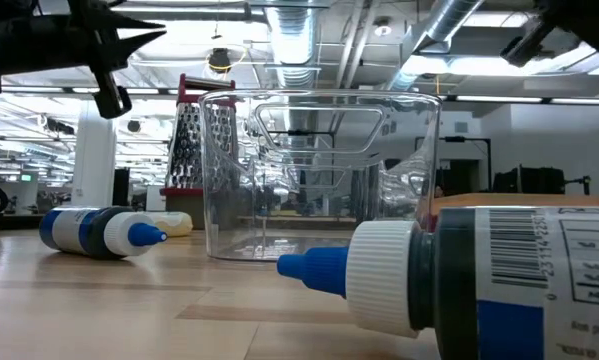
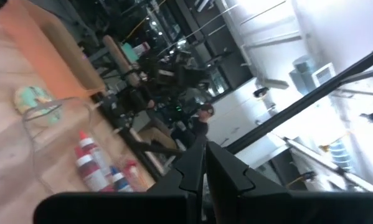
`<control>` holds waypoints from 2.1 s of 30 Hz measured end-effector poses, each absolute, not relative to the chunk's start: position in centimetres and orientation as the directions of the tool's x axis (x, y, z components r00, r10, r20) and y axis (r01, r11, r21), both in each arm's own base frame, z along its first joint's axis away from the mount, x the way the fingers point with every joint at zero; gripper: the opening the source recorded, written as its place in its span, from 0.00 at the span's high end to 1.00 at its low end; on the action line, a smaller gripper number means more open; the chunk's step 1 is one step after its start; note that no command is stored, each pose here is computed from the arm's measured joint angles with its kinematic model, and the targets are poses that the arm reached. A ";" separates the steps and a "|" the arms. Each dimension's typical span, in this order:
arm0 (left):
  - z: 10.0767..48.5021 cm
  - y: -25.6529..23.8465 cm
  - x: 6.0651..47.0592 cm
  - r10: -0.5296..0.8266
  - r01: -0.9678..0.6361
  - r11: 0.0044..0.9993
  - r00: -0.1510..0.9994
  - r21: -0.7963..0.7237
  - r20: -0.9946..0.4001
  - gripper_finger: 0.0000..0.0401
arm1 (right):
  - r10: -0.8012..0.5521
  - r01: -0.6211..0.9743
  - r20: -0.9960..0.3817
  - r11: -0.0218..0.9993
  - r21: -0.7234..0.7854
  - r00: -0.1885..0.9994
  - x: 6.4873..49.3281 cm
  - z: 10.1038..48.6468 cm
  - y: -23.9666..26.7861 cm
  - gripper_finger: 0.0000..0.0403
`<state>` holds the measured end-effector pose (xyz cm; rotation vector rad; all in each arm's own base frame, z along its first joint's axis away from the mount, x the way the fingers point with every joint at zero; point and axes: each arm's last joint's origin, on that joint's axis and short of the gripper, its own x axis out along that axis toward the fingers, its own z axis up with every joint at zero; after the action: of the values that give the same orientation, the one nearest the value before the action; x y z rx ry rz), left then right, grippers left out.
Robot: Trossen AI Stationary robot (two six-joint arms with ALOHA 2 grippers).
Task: Pick & Place Food Item
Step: Put the red popcorn bag into the orange bin
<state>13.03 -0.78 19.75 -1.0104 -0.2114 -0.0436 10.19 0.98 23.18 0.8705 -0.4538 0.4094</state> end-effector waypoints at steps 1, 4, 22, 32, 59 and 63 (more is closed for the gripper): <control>19.7 -0.8 13.1 0.065 0.122 0.548 0.980 -0.828 0.187 0.96 | 0.188 -0.526 0.517 0.550 0.649 0.835 10.4 23.0 1.2 1.00; 19.5 -0.8 13.3 0.066 0.104 0.573 0.983 -0.813 0.172 0.96 | 0.244 -0.535 0.479 0.465 0.706 0.843 10.8 23.1 1.5 1.00; 20.1 -0.8 13.1 0.067 0.153 0.589 0.969 -0.794 0.237 0.96 | 0.640 0.388 -0.655 0.528 0.755 0.402 15.5 22.0 5.5 1.00; 20.5 -0.9 13.0 0.019 0.216 0.587 0.960 -0.780 0.280 0.96 | 0.586 0.425 -0.787 0.672 0.606 0.195 17.2 18.6 7.1 1.00; 20.5 -0.9 13.0 0.016 0.215 0.604 0.959 -0.767 0.282 0.96 | 0.398 0.522 -0.898 0.734 0.435 0.189 17.2 17.5 5.7 1.00; 20.5 -0.9 13.0 0.017 0.215 0.605 0.959 -0.767 0.282 0.96 | 0.411 0.494 -0.881 0.730 0.472 0.234 17.7 17.7 5.8 1.00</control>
<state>13.04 -0.92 20.53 -0.9173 -0.2726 -0.1161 17.65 5.84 17.72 0.8176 1.3796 -0.0667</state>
